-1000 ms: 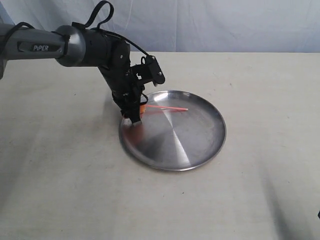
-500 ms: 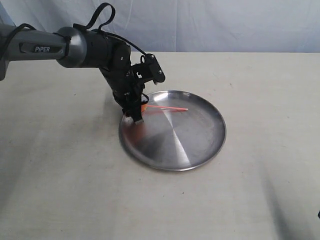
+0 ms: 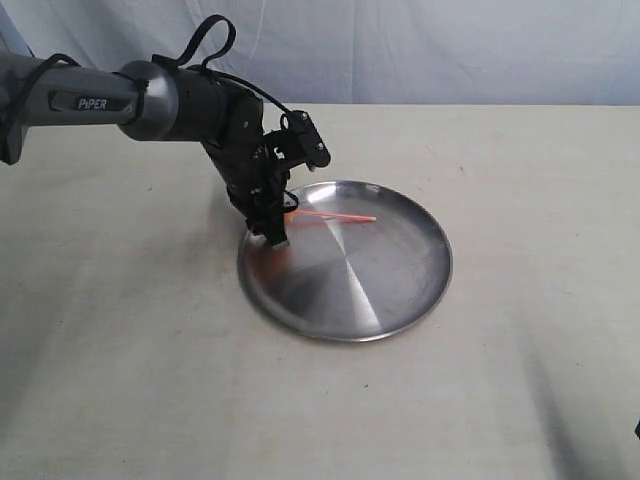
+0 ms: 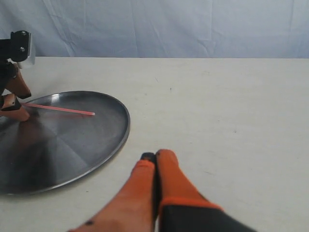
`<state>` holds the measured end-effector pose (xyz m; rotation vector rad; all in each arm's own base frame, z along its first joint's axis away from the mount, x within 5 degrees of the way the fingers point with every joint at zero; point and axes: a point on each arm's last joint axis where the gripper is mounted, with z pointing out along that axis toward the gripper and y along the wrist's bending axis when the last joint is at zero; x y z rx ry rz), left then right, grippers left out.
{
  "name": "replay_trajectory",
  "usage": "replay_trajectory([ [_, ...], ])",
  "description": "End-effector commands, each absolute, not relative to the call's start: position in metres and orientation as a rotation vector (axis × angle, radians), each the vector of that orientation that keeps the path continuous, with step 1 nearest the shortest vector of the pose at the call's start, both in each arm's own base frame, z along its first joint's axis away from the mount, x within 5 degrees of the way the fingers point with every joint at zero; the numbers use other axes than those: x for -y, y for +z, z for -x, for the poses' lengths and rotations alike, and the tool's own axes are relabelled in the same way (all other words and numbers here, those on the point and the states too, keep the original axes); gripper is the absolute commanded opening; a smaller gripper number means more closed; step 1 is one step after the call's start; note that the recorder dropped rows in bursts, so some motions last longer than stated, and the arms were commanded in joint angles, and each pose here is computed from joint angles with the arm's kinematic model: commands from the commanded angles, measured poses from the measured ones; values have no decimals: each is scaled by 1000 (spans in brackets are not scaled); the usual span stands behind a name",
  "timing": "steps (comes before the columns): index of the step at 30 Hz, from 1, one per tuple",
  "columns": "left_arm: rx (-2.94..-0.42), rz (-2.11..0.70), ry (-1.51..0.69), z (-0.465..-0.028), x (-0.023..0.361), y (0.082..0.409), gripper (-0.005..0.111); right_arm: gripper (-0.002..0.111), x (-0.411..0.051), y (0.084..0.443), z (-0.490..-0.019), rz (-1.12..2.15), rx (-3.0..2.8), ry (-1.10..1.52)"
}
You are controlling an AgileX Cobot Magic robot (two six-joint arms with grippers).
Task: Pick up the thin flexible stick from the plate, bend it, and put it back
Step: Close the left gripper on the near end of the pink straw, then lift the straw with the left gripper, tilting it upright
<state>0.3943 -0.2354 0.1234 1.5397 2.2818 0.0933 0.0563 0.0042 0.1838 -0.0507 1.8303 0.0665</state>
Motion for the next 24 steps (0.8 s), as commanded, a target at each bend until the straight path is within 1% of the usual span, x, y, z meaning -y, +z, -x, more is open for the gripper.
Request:
replay_trajectory([
  [1,-2291,-1518,89,-395,237,119,49,0,-4,184,-56,47,-1821,62],
  [3,-2291,-1518,89,-395,237,119,39,0,-4,184,-56,47,-1821,62],
  [6,-2293,-1519,89,-395,237,119,27,0,-4,184,-56,47,-1821,62],
  [14,-2311,-1526,86,-394,236,118,0,0,-4,184,-56,47,-1821,62],
  [20,-2339,-1554,98,-391,234,118,0,0,-4,184,-56,47,-1819,62],
  [24,-2319,-1540,98,-391,234,128,0,0,-4,184,-56,47,-1819,62],
])
